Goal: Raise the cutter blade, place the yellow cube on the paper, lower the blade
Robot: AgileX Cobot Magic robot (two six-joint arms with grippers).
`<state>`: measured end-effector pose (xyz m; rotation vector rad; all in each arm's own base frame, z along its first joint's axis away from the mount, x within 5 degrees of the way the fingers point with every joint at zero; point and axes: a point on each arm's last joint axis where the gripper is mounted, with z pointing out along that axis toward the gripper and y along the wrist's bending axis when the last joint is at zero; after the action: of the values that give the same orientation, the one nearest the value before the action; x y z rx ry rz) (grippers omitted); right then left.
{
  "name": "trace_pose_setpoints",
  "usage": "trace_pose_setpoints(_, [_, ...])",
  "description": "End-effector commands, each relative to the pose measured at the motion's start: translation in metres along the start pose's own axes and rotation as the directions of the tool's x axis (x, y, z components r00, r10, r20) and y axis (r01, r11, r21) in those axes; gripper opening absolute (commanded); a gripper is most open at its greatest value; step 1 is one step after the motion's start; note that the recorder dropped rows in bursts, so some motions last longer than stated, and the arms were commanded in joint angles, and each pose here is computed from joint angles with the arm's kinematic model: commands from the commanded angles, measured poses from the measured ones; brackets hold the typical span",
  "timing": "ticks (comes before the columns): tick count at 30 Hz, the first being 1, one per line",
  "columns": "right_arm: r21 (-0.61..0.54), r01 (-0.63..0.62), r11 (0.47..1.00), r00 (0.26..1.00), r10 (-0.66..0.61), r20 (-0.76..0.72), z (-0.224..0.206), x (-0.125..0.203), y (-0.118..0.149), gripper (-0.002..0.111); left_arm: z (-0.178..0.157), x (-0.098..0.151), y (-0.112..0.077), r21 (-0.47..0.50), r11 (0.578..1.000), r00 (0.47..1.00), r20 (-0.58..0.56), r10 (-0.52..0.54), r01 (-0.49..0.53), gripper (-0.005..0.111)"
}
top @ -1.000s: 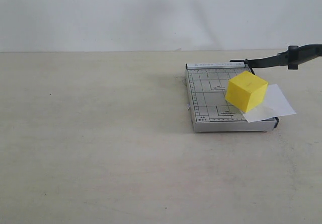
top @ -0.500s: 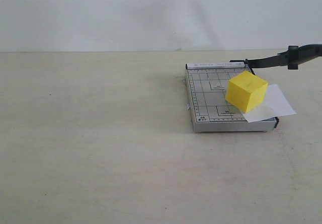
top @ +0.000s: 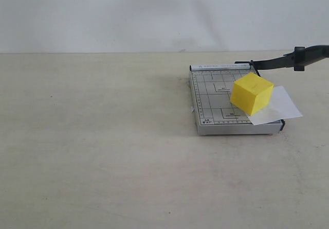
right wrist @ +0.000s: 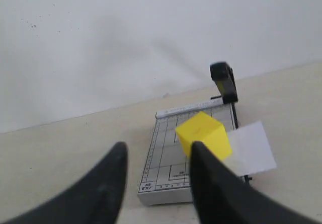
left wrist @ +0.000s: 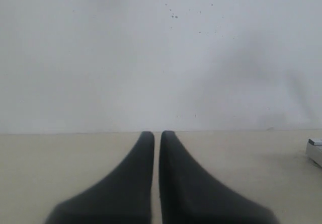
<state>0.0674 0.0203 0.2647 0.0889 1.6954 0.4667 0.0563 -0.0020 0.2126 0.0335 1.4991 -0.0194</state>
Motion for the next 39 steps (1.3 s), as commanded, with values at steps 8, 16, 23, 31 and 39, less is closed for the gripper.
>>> trace_pose_setpoints(8, [0.267,0.21,0.94,0.913,-0.091,-0.398,0.059,-0.094,0.007,0.064,-0.001,0.012,0.0,0.002,1.0,0.992,-0.125,-0.001,0.002,0.004])
trace_pose_setpoints(16, [0.126,0.335,0.934,0.675,-0.145,-0.723,0.162,-0.134,0.016,0.064,-0.005,0.031,-0.002,0.012,1.0,0.944,-0.329,-0.017,0.022,0.004])
trace_pose_setpoints(23, [0.064,0.359,0.931,0.489,-0.129,-0.863,0.228,-0.13,0.008,0.063,-0.005,0.031,-0.002,0.012,1.0,0.944,-0.329,-0.017,0.022,0.004])
trace_pose_setpoints(31, [0.062,0.399,0.915,0.425,-0.124,-0.897,0.253,-0.113,-0.006,0.063,-0.005,0.031,-0.002,0.013,1.0,0.944,-0.329,-0.015,0.02,0.004])
trace_pose_setpoints(39, [0.066,0.44,0.896,0.412,-0.136,-0.901,0.254,-0.113,-0.01,0.062,-0.005,0.031,-0.002,0.013,1.0,0.944,-0.329,-0.015,0.02,0.004])
